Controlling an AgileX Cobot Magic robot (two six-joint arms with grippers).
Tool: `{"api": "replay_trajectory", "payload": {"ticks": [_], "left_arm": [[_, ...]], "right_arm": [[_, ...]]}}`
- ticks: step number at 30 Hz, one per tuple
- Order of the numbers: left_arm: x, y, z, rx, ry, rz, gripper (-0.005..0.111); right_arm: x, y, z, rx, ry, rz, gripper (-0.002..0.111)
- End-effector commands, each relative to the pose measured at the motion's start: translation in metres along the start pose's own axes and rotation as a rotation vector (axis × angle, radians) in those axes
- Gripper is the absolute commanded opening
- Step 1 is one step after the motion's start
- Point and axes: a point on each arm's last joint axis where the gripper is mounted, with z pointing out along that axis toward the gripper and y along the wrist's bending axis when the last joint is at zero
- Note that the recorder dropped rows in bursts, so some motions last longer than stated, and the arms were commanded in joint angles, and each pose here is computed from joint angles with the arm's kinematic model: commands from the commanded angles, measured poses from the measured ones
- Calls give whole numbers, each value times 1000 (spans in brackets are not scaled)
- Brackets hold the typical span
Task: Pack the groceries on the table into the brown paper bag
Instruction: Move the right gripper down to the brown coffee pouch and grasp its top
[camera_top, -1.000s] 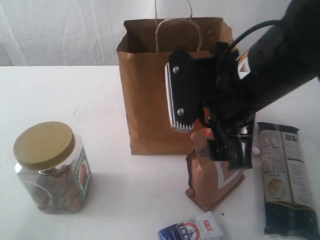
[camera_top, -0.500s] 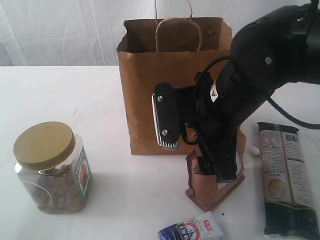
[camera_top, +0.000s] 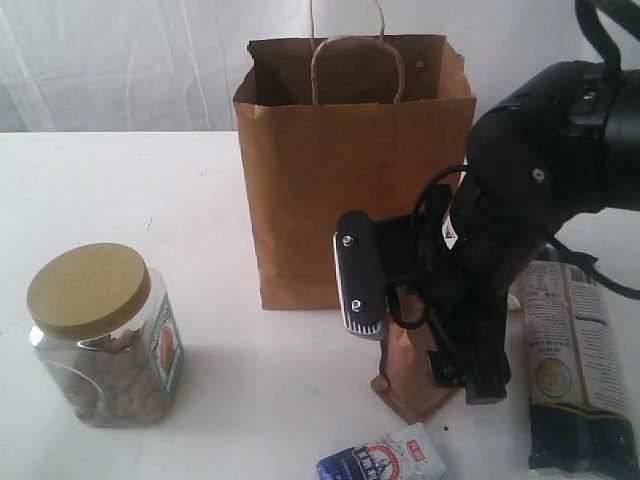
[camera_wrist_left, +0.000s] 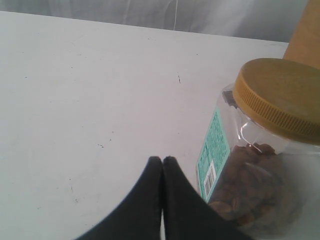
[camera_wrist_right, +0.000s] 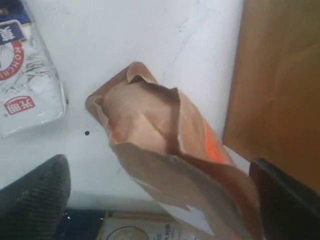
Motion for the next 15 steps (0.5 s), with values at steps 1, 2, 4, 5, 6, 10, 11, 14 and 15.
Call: {"api": "replay_trajectory", "payload": {"ticks": [1,2,4,5,6,10,11,14,15], "left_arm": [[1,0,0,3,-2,-4,0],[1,0,0,3,-2,-4,0],[1,0,0,3,-2,-4,0],[1,0,0,3,-2,-4,0],[1,0,0,3,-2,-4,0],[1,0,0,3,-2,-4,0],[1,0,0,3,-2,-4,0],[1,0,0,3,-2,-4,0],[1,0,0,3,-2,-4,0]], "right_arm": [[2,0,0,2,6,15,83],[2,0,-3,12,-1,30,77],[3,-1,-7,29,-9,41,64],[4,0,-10,40,-13,40,57],[4,-1,-12,48,-11,36,52],[7,-1,-17,74,3,18,30],[8,-1,-18,75,2,19,24],[8,-1,-18,74,3,19,13],[8,-1,-18,74,3,19,9]]}}
